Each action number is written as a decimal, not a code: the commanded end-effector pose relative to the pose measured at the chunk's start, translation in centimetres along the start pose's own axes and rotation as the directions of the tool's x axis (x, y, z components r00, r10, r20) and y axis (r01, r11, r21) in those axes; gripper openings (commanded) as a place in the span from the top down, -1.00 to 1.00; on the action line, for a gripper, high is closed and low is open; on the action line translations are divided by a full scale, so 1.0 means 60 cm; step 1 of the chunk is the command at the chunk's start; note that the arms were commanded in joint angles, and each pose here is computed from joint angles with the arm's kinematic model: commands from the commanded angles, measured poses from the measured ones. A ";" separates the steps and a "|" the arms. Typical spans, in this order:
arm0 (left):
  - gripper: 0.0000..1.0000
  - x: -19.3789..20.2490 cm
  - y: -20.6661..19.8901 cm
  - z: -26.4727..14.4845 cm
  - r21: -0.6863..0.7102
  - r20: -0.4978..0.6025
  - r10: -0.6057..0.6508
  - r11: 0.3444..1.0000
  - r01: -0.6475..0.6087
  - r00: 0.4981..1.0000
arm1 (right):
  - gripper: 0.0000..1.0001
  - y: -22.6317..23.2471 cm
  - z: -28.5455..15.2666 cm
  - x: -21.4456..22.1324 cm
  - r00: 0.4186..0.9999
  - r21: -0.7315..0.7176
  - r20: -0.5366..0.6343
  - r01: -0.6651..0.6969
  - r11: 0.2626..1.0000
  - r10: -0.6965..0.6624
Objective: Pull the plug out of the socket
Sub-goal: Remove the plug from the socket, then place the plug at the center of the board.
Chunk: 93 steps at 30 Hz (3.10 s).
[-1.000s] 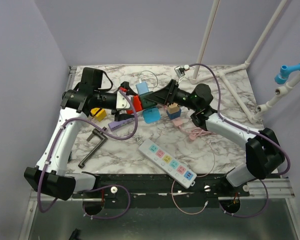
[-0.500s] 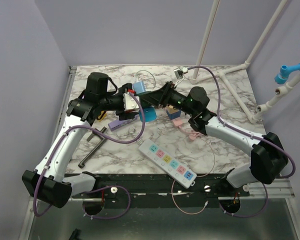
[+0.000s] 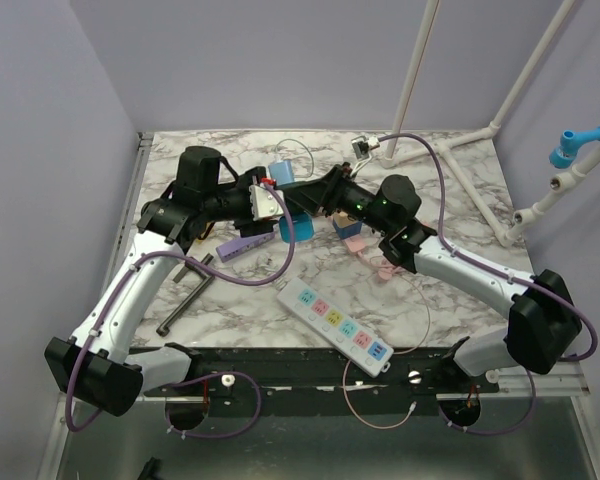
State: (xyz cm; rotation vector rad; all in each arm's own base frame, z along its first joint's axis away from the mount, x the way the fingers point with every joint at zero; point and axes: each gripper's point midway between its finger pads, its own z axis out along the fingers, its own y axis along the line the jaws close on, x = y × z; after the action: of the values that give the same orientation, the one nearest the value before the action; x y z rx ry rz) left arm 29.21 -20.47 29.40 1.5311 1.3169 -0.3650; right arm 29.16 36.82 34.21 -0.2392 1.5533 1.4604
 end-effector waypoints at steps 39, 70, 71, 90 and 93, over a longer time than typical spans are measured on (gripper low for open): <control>0.73 0.096 -0.049 -0.012 0.023 -0.208 -0.053 0.998 0.059 0.977 | 0.99 0.049 -0.129 -0.073 0.978 0.081 0.151 0.131 0.988 -0.142; 0.96 0.427 0.114 0.016 -0.410 -0.537 -0.588 0.809 0.422 0.606 | 0.99 0.002 -0.171 -0.021 0.990 0.190 0.031 0.126 0.974 -0.134; 1.00 0.433 0.119 0.021 -0.418 -0.537 -0.593 0.805 0.421 0.600 | 0.99 0.001 -0.171 -0.018 0.991 0.188 0.029 0.122 0.975 -0.130; -0.17 0.476 0.040 0.081 -0.326 -0.551 -0.575 0.815 0.479 0.604 | 0.99 0.037 -0.158 -0.032 0.992 0.119 0.017 0.121 0.986 -0.124; -0.20 0.477 0.038 0.082 -0.331 -0.546 -0.584 0.809 0.485 0.601 | 0.99 0.042 -0.159 -0.038 0.991 0.120 0.013 0.131 0.984 -0.134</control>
State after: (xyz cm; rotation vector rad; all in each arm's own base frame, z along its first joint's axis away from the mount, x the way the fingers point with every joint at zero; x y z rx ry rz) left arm 42.46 -8.39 6.61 1.1252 2.3423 -0.1014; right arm 24.44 28.38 31.35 -0.2242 1.6853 1.2134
